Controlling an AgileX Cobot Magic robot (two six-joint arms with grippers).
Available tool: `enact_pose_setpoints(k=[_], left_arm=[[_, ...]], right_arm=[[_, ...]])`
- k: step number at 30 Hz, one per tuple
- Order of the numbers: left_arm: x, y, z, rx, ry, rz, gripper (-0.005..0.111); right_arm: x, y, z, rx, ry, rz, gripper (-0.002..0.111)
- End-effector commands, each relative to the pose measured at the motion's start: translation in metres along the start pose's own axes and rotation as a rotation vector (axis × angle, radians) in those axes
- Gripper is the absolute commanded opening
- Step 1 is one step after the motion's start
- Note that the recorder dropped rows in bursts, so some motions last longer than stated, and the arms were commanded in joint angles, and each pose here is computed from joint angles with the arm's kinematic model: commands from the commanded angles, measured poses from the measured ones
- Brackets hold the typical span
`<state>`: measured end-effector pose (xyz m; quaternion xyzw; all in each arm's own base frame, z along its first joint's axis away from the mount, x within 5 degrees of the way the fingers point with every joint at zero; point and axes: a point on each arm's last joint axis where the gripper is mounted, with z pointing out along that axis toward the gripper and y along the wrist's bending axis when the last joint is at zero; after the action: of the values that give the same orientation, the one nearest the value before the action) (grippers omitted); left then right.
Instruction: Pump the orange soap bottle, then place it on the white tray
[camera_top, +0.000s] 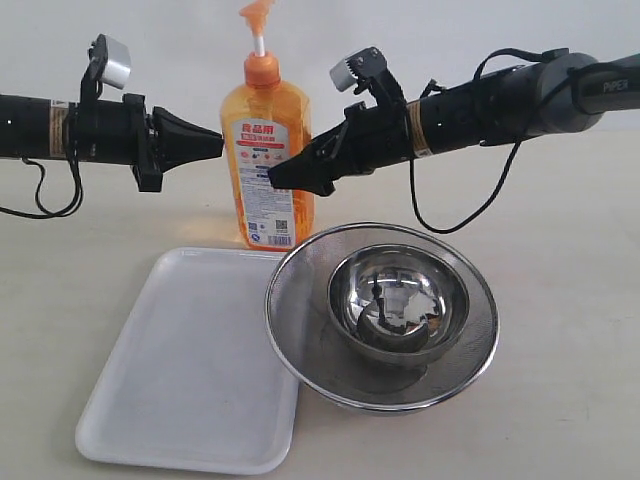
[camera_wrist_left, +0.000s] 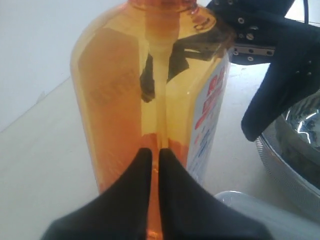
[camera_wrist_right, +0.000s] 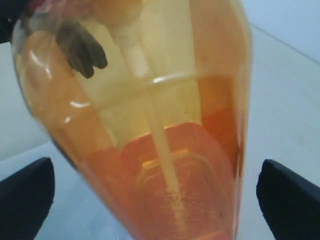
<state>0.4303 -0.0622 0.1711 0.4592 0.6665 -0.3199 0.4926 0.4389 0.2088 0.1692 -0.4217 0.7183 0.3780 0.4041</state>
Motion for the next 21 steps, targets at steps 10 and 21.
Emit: enact_pose_setpoints(k=[10, 21], left_arm=[[-0.012, -0.009, 0.02, 0.014, -0.043, 0.019, 0.005], [-0.018, -0.011, 0.028, -0.002, -0.087, -0.003, 0.005]], right_arm=[[-0.016, 0.002, -0.002, 0.022, -0.104, -0.1, 0.105], [-0.018, 0.013, 0.009, -0.012, -0.097, -0.09, 0.105]])
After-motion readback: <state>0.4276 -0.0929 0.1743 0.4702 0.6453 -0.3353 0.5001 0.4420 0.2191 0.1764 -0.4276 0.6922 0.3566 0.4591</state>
